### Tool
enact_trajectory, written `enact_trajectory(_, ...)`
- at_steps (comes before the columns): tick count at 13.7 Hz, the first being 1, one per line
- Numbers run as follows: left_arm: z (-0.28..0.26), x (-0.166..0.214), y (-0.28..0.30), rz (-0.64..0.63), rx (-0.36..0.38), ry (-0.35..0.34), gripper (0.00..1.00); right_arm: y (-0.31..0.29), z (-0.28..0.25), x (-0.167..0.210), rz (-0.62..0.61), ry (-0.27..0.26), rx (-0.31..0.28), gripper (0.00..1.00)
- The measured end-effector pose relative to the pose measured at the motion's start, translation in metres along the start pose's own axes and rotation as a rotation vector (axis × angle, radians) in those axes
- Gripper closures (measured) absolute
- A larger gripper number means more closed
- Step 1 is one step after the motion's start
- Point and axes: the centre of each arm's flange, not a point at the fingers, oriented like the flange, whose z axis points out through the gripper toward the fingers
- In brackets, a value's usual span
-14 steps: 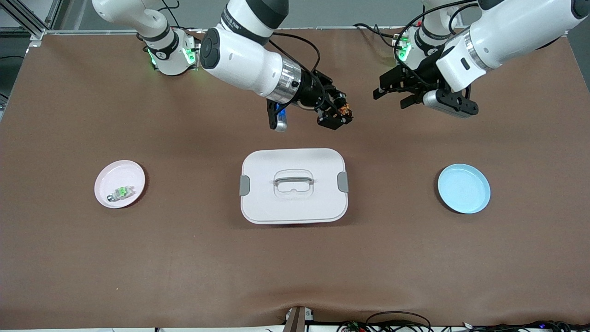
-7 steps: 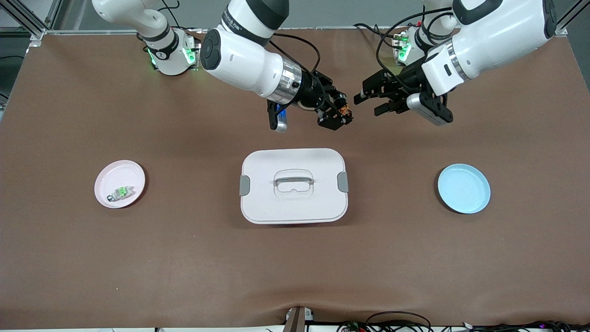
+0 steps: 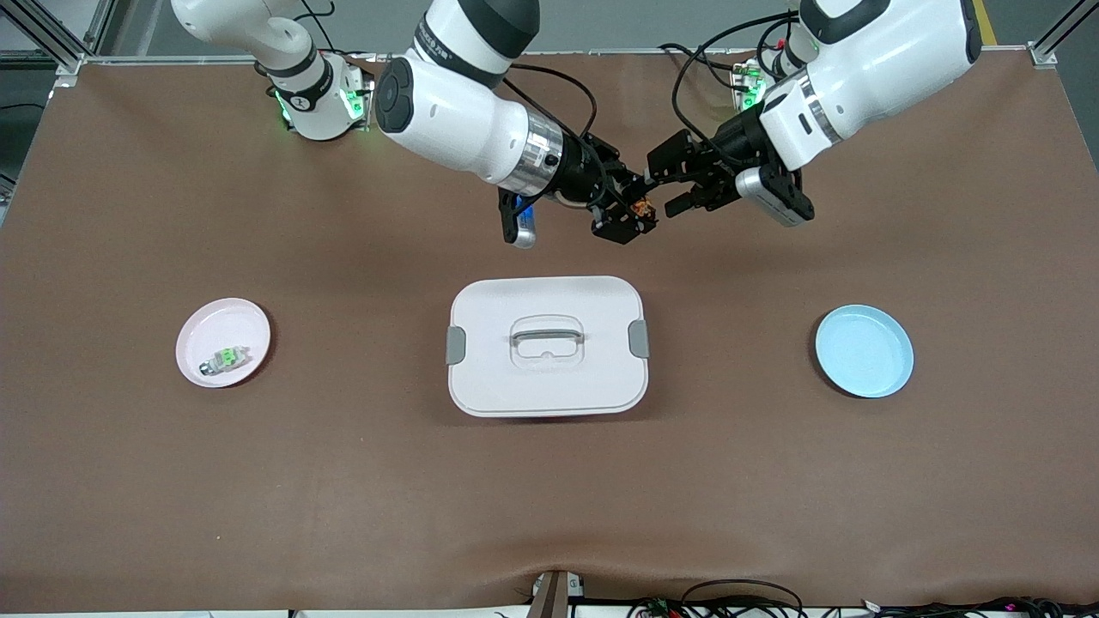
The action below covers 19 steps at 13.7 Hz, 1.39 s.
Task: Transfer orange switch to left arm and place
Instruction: 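Reach the left gripper toward the switch held by the right gripper, then grasp the switch with the left gripper while the right gripper releases it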
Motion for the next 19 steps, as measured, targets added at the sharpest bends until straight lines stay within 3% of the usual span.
enact_trajectory(1,0.0,0.0,0.0,0.001,0.0,0.007,0.28,0.0,0.0,0.0,0.0,0.0,0.0,0.27)
enact_trajectory(7,0.021,-0.006,0.006,-0.015,-0.023,0.045,0.33,0.0,0.0,0.0,0.0,0.0,0.0,0.27)
enact_trajectory(8,0.023,-0.007,0.005,-0.016,-0.022,0.045,0.42,0.0,0.0,0.0,0.0,0.0,0.0,0.27)
enact_trajectory(9,0.024,-0.006,0.004,-0.018,-0.022,0.043,0.42,0.0,0.0,0.0,0.0,0.0,0.0,0.27)
enact_trajectory(12,0.024,-0.006,0.004,-0.02,-0.023,0.044,0.66,0.0,0.0,0.0,0.001,-0.001,0.001,0.27)
enact_trajectory(19,0.023,-0.004,0.003,-0.015,-0.017,0.047,0.66,-0.001,0.001,-0.001,0.001,-0.004,0.007,0.27)
